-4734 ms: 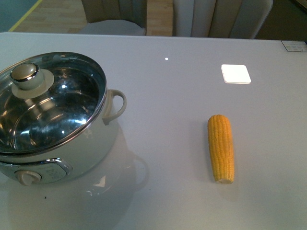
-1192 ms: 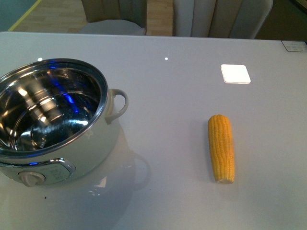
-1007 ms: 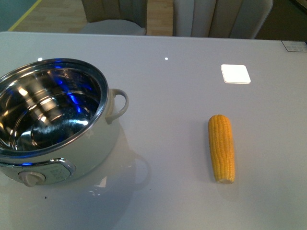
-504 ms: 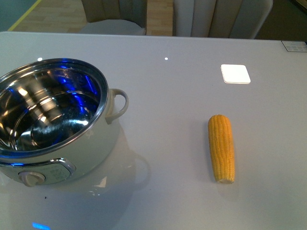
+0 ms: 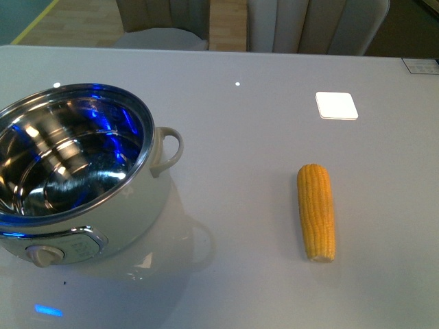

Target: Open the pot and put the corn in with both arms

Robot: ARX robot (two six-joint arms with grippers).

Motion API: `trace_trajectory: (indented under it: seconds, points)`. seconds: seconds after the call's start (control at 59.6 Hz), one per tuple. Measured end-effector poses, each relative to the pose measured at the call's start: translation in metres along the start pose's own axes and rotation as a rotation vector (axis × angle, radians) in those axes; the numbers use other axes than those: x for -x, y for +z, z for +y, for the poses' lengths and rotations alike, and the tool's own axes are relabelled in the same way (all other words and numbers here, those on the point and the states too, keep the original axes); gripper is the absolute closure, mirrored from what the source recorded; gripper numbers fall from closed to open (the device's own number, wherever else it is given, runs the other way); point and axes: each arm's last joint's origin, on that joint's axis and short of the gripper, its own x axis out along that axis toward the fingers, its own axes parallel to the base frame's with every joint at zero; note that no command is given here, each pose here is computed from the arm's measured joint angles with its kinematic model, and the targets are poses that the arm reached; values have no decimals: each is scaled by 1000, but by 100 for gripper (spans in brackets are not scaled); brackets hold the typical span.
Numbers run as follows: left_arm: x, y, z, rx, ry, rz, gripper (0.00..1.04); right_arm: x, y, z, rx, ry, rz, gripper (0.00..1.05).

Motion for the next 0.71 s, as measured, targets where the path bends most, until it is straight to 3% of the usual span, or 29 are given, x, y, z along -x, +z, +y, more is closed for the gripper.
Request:
trace_trajectory:
  seconds: [0.252, 0.302, 0.638, 0.705]
  points:
    - [-3, 1, 0, -1, -4, -4, 63, 0, 0, 0, 0, 0, 0, 9]
    - [-3, 1, 0, 1, -9, -4, 58, 0, 0, 0, 0, 0, 0, 9]
    - [12, 11, -2, 24, -29, -25, 5, 0, 0, 0, 0, 0, 0, 9]
    - [17, 21, -2, 39, -33, -43, 8, 0, 0, 0, 0, 0, 0, 9]
